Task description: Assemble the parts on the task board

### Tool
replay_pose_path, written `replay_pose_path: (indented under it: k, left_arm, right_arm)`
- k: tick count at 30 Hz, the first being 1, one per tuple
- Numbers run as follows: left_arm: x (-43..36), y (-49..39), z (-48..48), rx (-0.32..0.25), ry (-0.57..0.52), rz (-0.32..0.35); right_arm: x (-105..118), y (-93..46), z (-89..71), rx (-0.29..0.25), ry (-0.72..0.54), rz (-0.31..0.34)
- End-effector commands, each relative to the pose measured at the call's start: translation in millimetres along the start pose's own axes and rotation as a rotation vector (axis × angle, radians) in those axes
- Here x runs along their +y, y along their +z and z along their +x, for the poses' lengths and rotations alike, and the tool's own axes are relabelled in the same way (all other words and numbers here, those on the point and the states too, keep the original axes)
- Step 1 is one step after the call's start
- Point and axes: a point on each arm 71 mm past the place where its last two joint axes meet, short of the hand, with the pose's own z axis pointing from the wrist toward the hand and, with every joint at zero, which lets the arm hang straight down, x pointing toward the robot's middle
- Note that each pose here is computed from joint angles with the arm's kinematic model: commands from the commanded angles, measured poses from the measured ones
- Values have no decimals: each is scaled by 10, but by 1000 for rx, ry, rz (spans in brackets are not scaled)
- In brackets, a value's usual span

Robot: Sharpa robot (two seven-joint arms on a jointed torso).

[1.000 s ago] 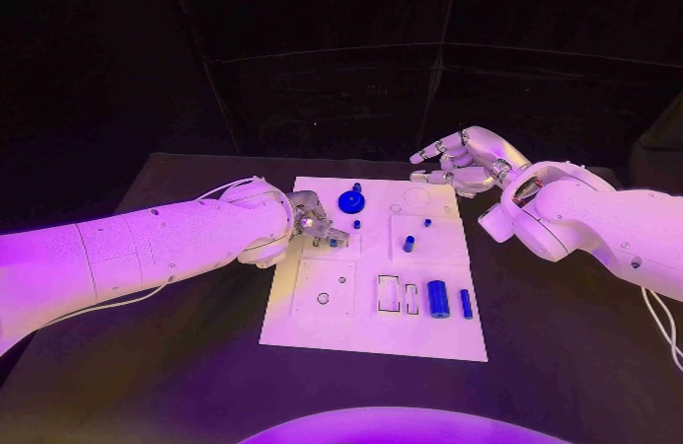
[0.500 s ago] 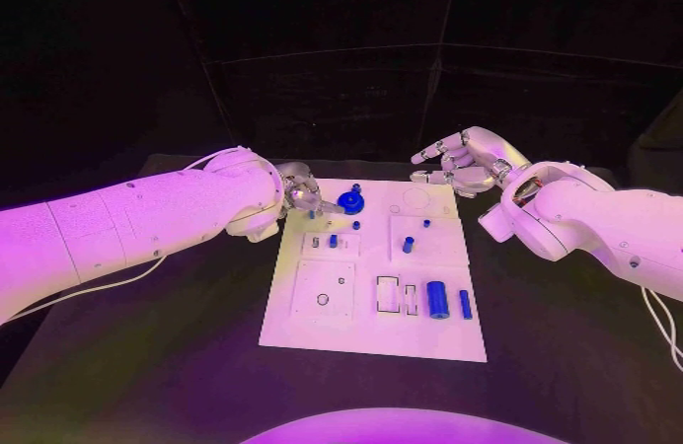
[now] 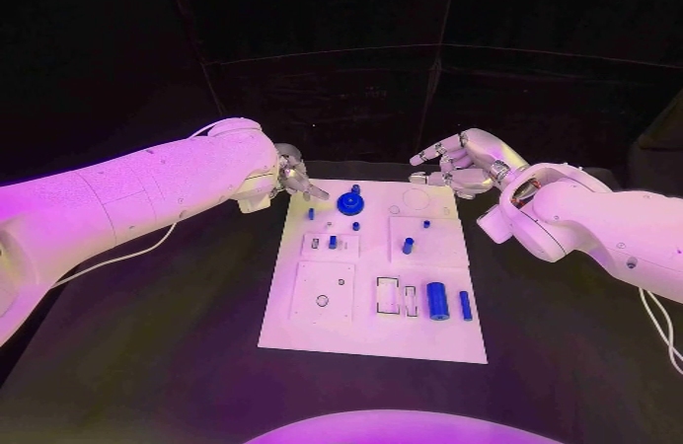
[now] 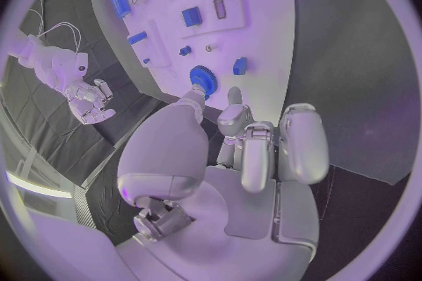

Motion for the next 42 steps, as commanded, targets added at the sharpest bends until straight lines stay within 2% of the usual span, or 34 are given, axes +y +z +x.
replay_pose_path:
  k: [1,10,24,42]
  left_arm:
    - [11,32,7,58,27,-14]
    - [59,131,20,77,35,-68]
    - [60,214,94,94,37,-83]
    - [55,240,139,106,38,-84]
  right_arm:
    - [14,7,-2,5,3,-9]
    - [14,16,4,6,3,-10]
    - [22,31,18,9,4,-13]
    - [24,38,23,10,4,-13]
